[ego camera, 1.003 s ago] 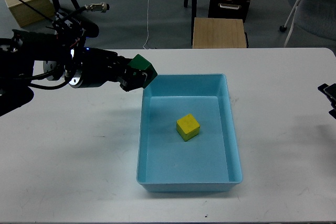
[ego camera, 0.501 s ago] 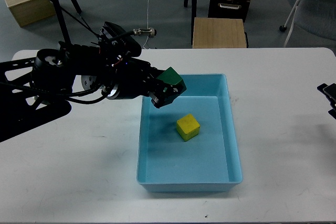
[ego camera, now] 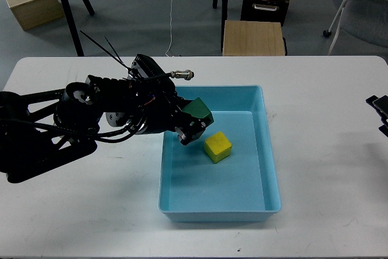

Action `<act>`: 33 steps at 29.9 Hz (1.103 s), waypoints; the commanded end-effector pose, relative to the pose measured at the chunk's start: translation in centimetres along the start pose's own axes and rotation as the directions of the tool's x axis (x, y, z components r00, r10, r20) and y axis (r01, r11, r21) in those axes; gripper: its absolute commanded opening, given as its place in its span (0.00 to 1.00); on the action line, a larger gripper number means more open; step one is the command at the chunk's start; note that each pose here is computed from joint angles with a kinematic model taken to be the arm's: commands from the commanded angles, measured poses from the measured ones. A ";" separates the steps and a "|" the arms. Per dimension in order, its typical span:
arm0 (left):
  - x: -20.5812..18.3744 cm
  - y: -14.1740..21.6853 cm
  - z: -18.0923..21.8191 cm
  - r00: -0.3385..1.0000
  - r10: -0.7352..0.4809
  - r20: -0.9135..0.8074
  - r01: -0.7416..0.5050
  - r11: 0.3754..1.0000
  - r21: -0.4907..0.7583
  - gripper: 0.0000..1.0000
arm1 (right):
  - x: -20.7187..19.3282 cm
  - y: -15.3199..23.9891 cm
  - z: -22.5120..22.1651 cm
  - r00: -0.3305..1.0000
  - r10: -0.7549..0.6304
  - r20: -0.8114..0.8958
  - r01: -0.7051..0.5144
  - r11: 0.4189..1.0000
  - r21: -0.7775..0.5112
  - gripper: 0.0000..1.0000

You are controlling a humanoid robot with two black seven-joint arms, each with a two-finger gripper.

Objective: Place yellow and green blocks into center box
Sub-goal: 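Lower the green cube onto the yellow cube and open the left gripper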

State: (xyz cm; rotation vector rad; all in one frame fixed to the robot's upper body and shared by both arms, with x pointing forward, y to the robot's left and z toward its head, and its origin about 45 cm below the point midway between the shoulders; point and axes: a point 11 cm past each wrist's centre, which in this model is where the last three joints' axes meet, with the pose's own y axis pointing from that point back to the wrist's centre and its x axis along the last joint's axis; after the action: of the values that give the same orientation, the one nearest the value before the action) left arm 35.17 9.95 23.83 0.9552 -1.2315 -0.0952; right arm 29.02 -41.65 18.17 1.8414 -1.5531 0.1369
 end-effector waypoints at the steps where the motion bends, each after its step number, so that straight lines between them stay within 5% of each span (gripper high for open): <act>1: -0.3 -1.0 1.4 1.000 -0.002 0.017 0.003 1.000 -0.026 0.48 | 0.0 0.0 0.0 1.000 0.001 0.001 -0.001 1.000 -0.001 1.00; 9: -0.1 -2.7 4.0 0.996 0.011 0.083 -0.005 0.998 -0.063 0.49 | 0.2 0.1 0.1 1.000 0.004 0.000 -0.004 1.000 -0.004 1.00; 33: -1.2 -4.9 3.3 0.990 -0.023 0.137 0.022 1.000 0.010 0.50 | 0.3 0.0 0.0 1.000 0.008 0.002 -0.008 1.000 0.001 1.00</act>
State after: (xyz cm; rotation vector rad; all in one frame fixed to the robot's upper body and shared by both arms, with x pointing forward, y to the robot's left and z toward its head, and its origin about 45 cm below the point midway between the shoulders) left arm 34.16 5.60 19.92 0.9819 -1.3532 -0.1740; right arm 29.09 -41.79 18.32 1.8381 -1.5604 0.1391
